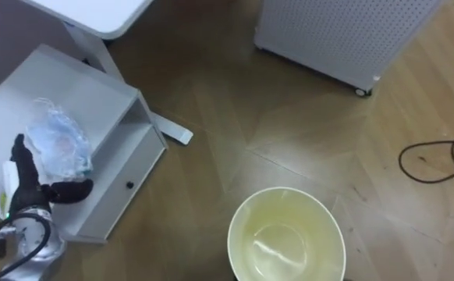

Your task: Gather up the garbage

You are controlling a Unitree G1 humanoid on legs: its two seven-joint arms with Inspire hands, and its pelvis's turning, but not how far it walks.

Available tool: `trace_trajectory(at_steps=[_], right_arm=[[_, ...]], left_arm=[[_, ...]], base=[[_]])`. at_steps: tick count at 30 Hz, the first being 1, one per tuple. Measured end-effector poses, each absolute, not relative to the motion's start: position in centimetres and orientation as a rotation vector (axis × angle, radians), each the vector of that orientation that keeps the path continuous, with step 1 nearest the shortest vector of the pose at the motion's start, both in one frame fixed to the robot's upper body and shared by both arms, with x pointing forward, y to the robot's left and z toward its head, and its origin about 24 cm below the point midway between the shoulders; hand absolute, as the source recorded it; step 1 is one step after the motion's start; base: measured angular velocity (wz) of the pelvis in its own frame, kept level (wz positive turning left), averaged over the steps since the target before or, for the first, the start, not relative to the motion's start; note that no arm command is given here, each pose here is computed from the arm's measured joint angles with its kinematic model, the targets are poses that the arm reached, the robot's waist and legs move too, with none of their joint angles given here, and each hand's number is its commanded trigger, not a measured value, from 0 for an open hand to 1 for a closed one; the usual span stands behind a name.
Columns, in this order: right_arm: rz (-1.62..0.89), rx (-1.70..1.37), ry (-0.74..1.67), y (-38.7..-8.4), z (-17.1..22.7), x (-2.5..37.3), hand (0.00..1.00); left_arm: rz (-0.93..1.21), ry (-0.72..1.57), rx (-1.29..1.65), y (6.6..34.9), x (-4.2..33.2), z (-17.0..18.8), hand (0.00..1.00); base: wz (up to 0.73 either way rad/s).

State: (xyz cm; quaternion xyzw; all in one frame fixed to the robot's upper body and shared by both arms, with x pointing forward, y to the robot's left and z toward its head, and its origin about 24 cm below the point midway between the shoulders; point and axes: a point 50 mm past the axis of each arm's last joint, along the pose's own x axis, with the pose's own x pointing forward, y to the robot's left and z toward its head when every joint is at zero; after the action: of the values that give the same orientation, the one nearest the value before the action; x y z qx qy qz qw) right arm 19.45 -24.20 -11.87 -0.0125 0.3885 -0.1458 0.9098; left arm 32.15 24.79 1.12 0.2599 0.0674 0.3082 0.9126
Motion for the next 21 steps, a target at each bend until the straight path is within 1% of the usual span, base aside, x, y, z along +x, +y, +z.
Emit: trace_trajectory(at_steps=[5,12,16,21], right_arm=[[-0.283,-0.032,0.789,-24.0,-11.5,20.2,1.00],[-0.269,-0.008,0.773,-23.6,-11.3,20.7,1.00],[-0.287,0.048,0.770,-23.5,-11.3,20.7,1.00],[-0.291,0.078,0.785,-23.4,-11.4,20.6,1.00]], left_arm=[[0.629,0.097,0.566,24.4,32.9,2.0,0.00],[0.650,0.085,0.605,25.1,32.9,2.4,0.00],[0.662,0.077,0.633,26.0,32.8,2.8,0.00],[0.634,0.082,0.686,26.0,32.7,2.6,0.00]], base=[[-0.04],[0.00],[0.00],[0.06]])
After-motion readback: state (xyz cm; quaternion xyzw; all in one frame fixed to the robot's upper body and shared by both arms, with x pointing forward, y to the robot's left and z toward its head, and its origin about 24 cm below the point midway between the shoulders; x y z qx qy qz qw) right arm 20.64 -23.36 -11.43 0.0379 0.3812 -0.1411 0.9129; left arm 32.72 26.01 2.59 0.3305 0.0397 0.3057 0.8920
